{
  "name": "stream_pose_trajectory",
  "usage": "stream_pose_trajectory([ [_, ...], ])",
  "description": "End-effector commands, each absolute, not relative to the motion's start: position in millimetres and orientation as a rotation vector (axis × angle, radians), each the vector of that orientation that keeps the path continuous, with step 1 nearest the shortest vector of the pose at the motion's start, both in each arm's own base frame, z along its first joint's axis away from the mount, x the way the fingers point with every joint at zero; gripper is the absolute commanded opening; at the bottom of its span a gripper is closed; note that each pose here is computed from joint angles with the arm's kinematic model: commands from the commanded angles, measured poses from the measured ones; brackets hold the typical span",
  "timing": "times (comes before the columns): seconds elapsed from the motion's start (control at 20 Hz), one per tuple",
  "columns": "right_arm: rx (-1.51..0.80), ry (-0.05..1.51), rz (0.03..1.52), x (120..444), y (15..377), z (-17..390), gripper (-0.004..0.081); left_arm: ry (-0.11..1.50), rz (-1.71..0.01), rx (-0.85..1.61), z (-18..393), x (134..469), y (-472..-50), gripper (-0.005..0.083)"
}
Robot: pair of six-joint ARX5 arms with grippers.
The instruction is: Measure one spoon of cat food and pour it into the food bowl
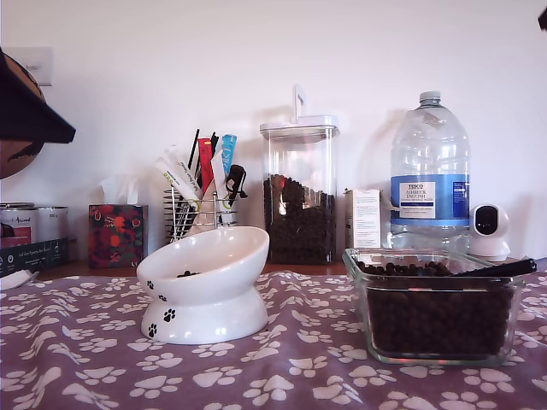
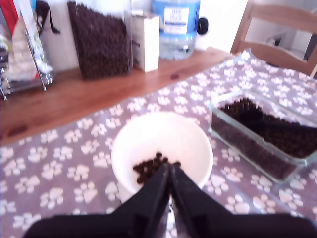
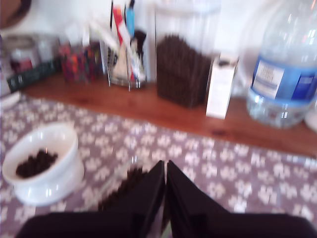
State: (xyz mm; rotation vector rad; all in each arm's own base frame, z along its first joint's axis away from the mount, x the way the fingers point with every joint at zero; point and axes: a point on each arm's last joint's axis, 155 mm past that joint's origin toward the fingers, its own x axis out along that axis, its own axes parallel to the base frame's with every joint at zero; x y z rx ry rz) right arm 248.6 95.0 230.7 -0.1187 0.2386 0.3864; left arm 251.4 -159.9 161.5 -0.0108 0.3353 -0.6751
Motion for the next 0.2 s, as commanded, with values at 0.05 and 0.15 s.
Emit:
stream_pose_trajectory([
  [0.05,-0.130,0.337,0.393,242.5,94.2,203.9,-0.0010,0.387,-0.677,-0.010,149.6,247.2,-159.6,-0.0019],
  [0.15,-0.139,0.398,0.394,237.1,92.3,189.6,-0.0010,0.424,-0.675,-0.008,141.4,244.0,-158.4,-0.0019],
])
